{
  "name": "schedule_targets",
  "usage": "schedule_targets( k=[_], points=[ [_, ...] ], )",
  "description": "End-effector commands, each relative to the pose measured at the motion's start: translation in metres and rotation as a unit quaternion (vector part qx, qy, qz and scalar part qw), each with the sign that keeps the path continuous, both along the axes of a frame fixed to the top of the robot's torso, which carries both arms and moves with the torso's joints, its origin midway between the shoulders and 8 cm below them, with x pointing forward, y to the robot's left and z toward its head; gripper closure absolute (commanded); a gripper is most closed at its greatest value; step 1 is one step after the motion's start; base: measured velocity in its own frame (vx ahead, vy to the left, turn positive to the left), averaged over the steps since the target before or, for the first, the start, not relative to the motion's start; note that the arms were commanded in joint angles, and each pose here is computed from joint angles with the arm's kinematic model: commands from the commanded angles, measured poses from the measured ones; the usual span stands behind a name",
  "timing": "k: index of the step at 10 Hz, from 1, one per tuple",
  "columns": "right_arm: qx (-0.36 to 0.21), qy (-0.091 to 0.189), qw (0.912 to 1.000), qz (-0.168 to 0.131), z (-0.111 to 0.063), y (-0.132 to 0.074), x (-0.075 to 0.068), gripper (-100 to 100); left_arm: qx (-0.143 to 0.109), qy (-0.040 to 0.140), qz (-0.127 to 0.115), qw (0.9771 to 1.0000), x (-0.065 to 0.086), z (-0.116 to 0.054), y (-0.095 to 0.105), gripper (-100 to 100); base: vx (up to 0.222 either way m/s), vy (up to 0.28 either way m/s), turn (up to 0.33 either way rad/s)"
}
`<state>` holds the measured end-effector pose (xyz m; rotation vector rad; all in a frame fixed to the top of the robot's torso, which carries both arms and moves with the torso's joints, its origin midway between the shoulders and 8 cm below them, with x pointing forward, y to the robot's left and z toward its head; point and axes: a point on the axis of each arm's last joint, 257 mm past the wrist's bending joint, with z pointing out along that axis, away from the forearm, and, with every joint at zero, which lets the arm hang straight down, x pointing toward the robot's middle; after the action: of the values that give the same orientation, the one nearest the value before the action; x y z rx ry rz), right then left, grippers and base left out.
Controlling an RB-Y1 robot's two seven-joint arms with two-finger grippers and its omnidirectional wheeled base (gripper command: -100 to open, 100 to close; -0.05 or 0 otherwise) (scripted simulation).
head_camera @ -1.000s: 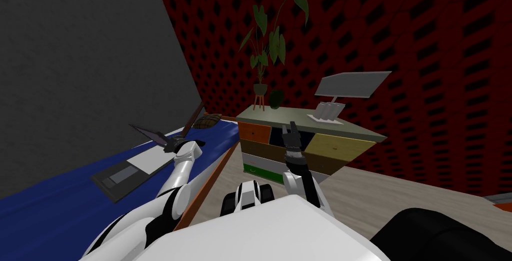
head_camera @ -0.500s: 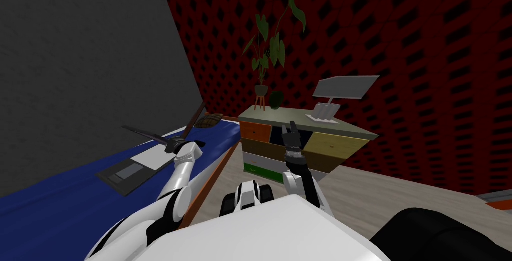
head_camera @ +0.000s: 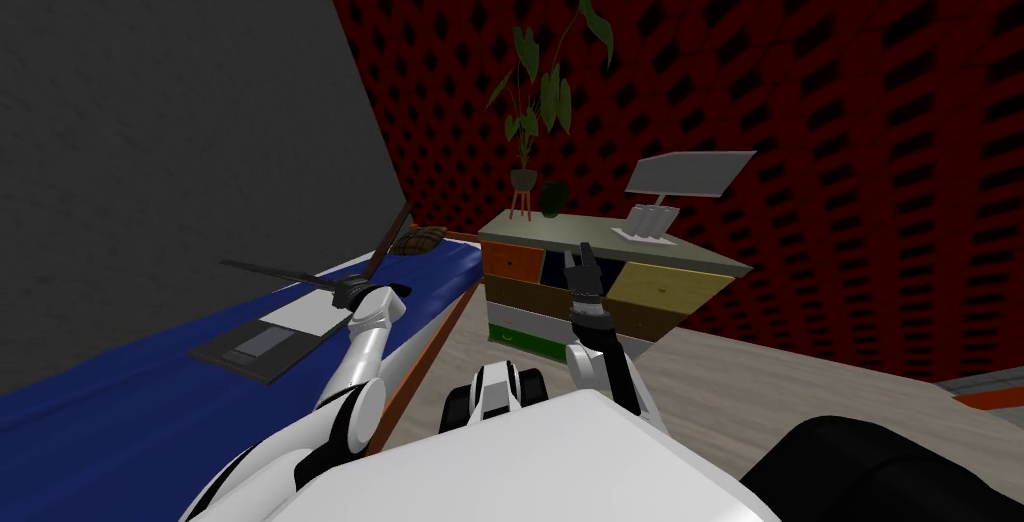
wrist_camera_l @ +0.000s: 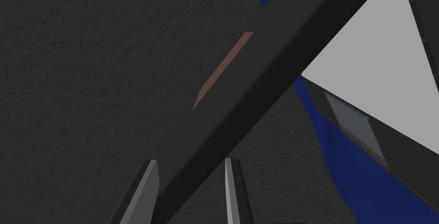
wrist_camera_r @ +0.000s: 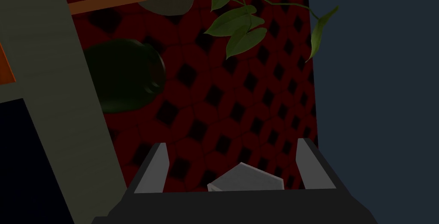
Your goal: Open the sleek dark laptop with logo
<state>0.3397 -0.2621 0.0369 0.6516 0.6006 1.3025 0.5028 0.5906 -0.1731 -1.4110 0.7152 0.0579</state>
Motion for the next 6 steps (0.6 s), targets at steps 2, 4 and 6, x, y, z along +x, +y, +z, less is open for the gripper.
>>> schedule_targets(
  k=[2, 4, 6],
  points=[
    [0.0, 0.0, 1.0, 0.0, 0.0, 0.0, 0.0, 0, -0.019, -0.047, -0.001, 0.9987, -0.005, -0.001, -0.002, 100, -0.027, 0.028, -0.004],
    [0.0, 0.0, 1.0, 0.0, 0.0, 0.0, 0.0, 0, -0.02, -0.044, 0.0, 0.9988, -0.005, -0.003, -0.002, 100, -0.016, 0.012, 0.002],
    [0.0, 0.0, 1.0, 0.0, 0.0, 0.0, 0.0, 0, -0.03, -0.003, -0.033, 0.999, 0.007, -0.023, 0.003, 100, 0.143, -0.09, 0.312]
  ],
)
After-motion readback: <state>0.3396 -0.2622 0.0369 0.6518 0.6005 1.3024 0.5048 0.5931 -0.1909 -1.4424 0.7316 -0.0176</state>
